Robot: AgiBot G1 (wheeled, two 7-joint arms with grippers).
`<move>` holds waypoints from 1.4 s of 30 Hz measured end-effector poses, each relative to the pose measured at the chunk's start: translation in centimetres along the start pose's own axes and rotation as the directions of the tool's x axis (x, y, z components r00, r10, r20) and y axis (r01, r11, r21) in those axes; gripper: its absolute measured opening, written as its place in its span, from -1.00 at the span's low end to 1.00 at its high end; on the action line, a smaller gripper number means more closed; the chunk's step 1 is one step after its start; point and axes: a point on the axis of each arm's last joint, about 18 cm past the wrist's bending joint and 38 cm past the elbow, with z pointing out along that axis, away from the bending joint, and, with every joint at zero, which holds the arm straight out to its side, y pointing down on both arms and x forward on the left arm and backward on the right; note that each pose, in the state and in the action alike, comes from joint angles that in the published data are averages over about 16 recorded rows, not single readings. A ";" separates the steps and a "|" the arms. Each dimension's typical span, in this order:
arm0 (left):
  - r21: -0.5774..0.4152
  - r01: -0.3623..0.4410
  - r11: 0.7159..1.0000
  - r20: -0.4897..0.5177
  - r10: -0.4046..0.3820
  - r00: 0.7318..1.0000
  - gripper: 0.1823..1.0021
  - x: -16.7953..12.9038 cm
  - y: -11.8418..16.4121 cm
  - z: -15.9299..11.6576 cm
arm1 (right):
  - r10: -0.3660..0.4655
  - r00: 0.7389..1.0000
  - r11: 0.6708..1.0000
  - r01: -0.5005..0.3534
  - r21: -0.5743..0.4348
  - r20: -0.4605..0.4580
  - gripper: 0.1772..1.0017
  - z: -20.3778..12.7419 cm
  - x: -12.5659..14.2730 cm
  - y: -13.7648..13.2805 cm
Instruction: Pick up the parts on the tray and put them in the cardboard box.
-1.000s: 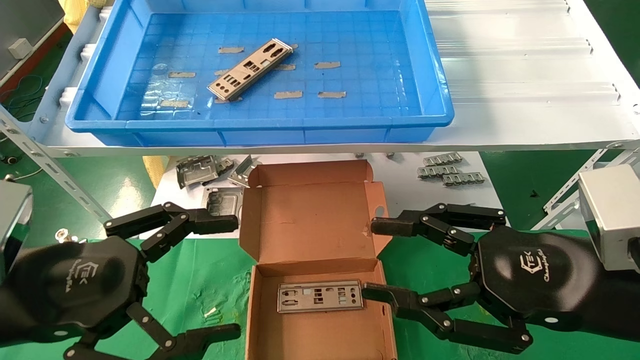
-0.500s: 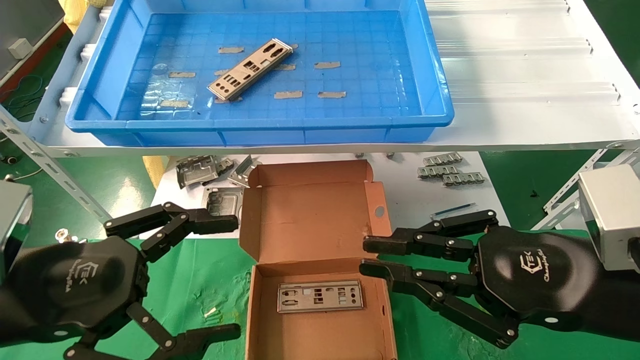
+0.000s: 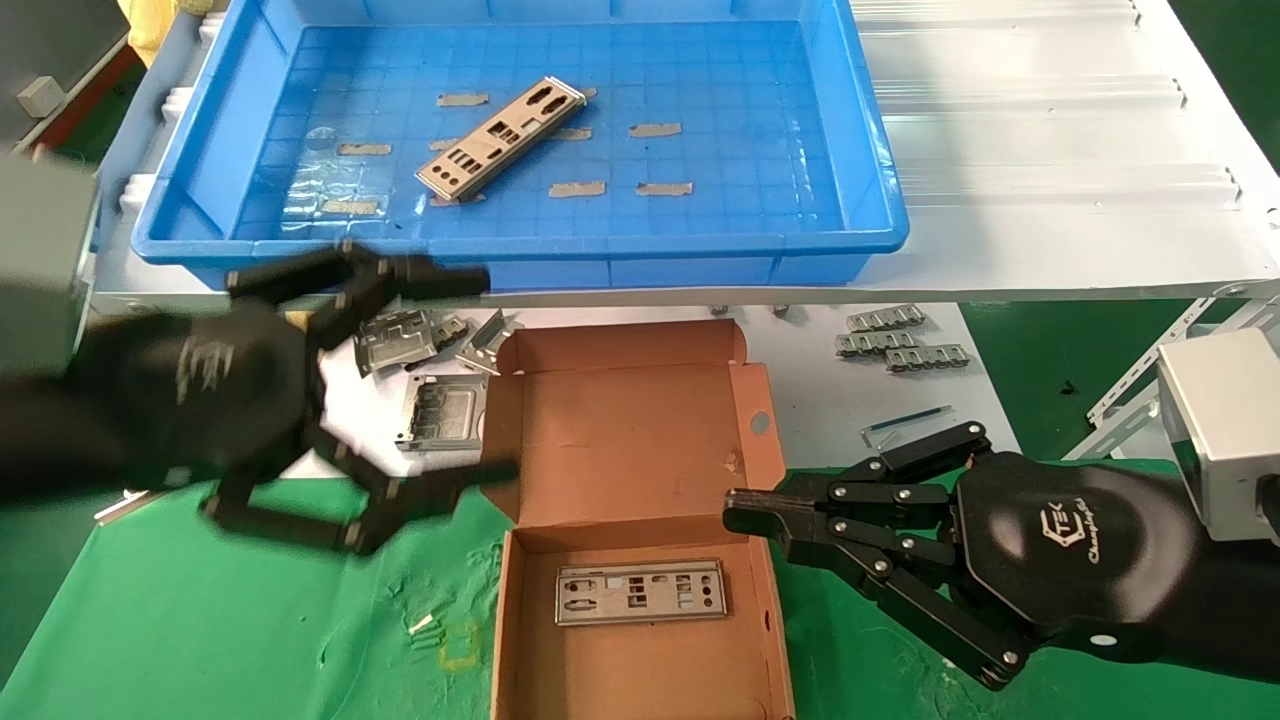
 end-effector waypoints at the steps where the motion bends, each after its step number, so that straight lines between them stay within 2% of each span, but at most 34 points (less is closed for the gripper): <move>1: -0.006 -0.008 1.000 0.015 0.008 1.000 1.00 -0.8 -0.2 0.3 | 0.000 1.000 1.000 0.000 0.000 0.000 -0.92 0.0 0.0 0.0; 12: -0.063 -0.031 0.998 0.160 0.040 0.986 1.00 -9.1 -1.7 4.2 | 0.000 1.000 1.000 0.000 0.000 0.000 -0.97 0.0 0.0 0.0; 21: -0.108 -0.007 0.994 0.254 0.034 0.967 1.00 -14.1 -2.1 6.9 | 0.000 1.000 1.000 0.000 0.000 0.000 -0.97 0.0 0.0 0.0; 31: -0.147 0.049 0.988 0.348 0.005 0.937 1.00 -17.7 -2.3 8.2 | 0.000 1.000 1.000 0.000 0.000 0.000 -0.97 0.0 0.0 0.0; 42: -0.179 0.098 0.979 0.410 -0.016 0.912 1.00 -19.5 -2.0 8.7 | 0.000 1.000 1.000 0.000 0.000 0.000 -0.97 0.0 0.0 0.0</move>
